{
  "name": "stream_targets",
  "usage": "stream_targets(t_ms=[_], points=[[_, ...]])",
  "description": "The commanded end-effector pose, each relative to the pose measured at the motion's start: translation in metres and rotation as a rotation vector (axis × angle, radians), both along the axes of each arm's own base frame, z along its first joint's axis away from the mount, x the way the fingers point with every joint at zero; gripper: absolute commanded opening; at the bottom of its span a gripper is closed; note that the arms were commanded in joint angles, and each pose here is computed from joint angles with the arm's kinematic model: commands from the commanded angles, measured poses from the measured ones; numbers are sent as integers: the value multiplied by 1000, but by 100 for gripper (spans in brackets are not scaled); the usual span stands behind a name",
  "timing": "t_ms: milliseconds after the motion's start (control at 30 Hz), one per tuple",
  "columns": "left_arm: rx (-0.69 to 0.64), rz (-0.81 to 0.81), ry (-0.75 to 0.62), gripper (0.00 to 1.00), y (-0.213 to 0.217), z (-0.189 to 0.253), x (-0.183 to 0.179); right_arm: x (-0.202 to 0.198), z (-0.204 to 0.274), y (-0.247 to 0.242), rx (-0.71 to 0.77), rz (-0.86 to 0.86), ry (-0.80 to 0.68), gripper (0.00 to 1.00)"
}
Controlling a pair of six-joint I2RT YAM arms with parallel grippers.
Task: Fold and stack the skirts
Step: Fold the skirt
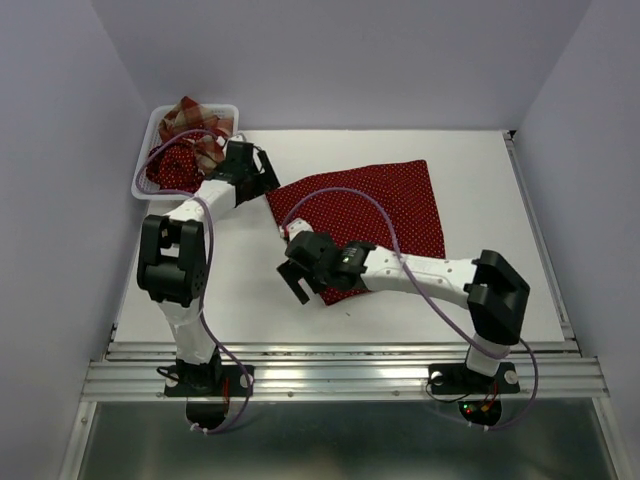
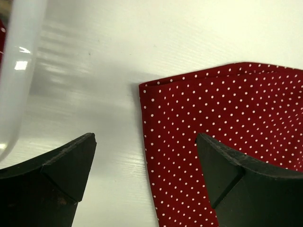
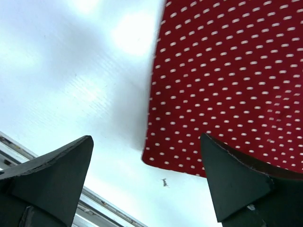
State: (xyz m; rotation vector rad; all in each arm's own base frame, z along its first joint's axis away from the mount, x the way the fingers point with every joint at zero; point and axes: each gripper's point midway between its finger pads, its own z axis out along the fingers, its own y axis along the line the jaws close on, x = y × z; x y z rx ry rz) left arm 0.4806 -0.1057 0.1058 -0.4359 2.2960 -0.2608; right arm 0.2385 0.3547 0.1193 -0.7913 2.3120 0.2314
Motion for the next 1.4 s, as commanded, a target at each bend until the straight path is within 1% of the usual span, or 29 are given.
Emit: stream_targets(t_ms=[0,133,167,200,233,267,300,333,367,400,433,500,533,633,667,700,733,800,833,900,967,1000,1067,1167,1200,1233,1267,1300,1367], points=[[-11,-68,11,99,-16,-8,3,-6,-8,14,-85,15,-44,100],[13,-55,44,99,-12,-26,7,-11,-34,14,-182,0,-15,98],[3,-68,48,98,-16,-28,8,-10,-37,13,-196,-13,-16,94],[2,-74,67,95,-17,-38,8,-10,-45,11,-214,-33,-6,90],[-16,-99,74,93,-23,-41,8,-10,-48,6,-238,-44,-4,83],[-17,-98,91,87,-24,-49,8,-11,-50,3,-242,-62,-1,81],[-19,-98,99,84,-23,-52,7,-11,-53,2,-249,-70,5,81],[-26,-106,108,77,-25,-57,6,-13,-57,-3,-261,-88,15,77],[-29,-109,113,77,-26,-59,4,-14,-59,-6,-270,-88,18,74],[-29,-106,120,68,-25,-62,3,-16,-62,-8,-267,-102,27,70],[-27,-106,122,65,-25,-64,1,-20,-67,-12,-279,-104,40,63],[-27,-106,124,55,-25,-66,0,-26,-74,-14,-278,-99,70,54],[-42,-121,127,53,-28,-68,-1,-29,-81,-17,-287,-93,86,47],[-67,-146,129,36,-35,-72,-3,-37,-89,-14,-272,-78,127,36],[-71,-146,128,32,-36,-73,-2,-38,-91,-13,-267,-72,136,29],[-70,-148,142,30,-37,-79,-3,-40,-91,-12,-264,-64,144,28],[-69,-154,139,25,-38,-77,-1,-40,-91,-9,-254,-65,146,26],[-62,-151,131,0,-37,-75,2,-38,-90,-8,-245,-67,140,20],[-49,-143,127,0,-35,-73,2,-38,-89,-6,-237,-65,138,10],[-38,-130,108,0,-31,-65,4,-38,-86,-1,-223,-41,142,0],[-24,-96,86,0,-23,-55,6,-44,-81,11,-174,9,170,1],[-28,-81,58,0,-21,-42,8,-47,-79,16,-154,33,180,1],[-5,-21,20,0,-6,-21,9,-56,-68,28,-94,108,212,1],[38,69,2,0,18,-4,4,-72,-48,44,14,199,265,1],[41,93,-29,0,24,13,3,-76,-41,48,45,226,272,1],[48,103,-39,0,27,20,1,-86,-32,56,100,274,303,1],[54,111,-53,0,30,27,-1,-90,-28,57,120,292,310,1],[48,111,-84,0,30,42,-2,-91,-14,59,159,305,298,1],[31,100,-114,0,28,56,-2,-94,-2,63,206,314,297,1]])
